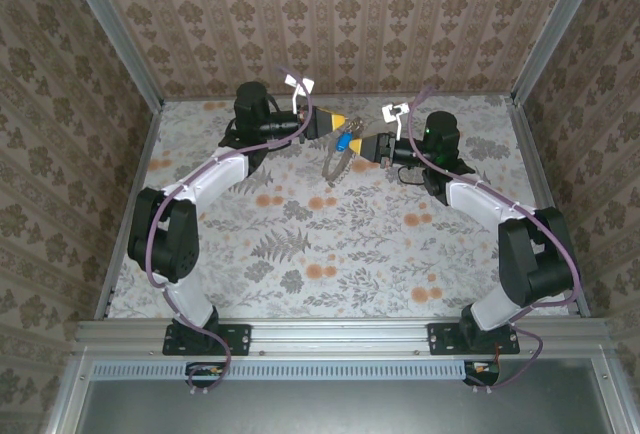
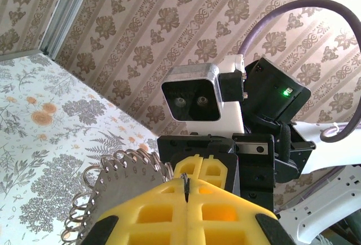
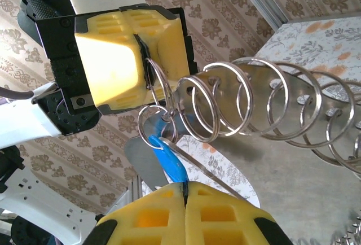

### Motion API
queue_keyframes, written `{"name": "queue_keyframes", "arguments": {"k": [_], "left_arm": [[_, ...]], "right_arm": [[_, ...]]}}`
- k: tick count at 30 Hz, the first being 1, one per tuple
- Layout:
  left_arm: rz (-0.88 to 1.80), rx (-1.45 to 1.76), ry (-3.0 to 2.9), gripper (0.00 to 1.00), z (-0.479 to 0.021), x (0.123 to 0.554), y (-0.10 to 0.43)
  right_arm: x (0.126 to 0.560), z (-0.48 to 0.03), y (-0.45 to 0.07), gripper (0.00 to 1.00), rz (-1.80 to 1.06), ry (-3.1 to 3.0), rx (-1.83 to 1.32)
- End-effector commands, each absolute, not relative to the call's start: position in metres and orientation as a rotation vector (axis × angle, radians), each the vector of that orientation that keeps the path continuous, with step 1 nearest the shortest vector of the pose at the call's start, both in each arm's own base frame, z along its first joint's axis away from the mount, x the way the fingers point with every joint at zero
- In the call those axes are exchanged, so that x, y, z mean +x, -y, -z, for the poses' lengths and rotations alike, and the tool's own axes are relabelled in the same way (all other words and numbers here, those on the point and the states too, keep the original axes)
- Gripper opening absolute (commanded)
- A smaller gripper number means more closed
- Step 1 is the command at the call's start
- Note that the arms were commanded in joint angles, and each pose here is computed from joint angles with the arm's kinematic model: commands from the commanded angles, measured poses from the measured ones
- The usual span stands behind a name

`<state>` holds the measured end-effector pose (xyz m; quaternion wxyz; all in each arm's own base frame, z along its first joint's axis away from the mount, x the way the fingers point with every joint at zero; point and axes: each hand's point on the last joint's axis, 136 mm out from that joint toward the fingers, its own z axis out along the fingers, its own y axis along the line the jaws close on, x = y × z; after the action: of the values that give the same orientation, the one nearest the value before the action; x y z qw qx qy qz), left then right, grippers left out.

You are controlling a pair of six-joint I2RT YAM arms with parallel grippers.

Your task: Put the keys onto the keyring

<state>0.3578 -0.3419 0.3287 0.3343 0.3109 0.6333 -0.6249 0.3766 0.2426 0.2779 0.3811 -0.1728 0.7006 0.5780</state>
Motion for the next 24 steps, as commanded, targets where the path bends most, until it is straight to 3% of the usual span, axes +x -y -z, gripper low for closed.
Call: {"name": "queue_keyframes", "arguments": {"k": [1, 2, 5, 7, 24], "left_arm": [[1.602, 0.839, -1.541, 0.0, -0.365, 0.344, 0.335], [1.6, 0.84, -1.538, 0.0, -0.366, 0.344, 0.334], [1.603, 0.846, -1.532, 0.0, -0.368, 0.342, 0.333], [1.604, 0.851, -1.53, 0.0, -0.368, 0.34, 0.333], [1.638, 0.897, -1.514, 0.0, -0.371, 0.326, 0.345]], "right_arm": [[0.368, -0.286, -0.239, 0.0, -1.457, -1.755, -0.477], [0.368, -0.285, -0.238, 0.03, -1.45, -1.76, -0.471], [0.37, -0.284, -0.23, 0.45, -1.416, -1.765, -0.441], [0.371, -0.287, -0.225, 0.54, -1.399, -1.759, -0.428], [0.387, -0.329, -0.228, 0.61, -1.414, -1.657, -0.451]]}}
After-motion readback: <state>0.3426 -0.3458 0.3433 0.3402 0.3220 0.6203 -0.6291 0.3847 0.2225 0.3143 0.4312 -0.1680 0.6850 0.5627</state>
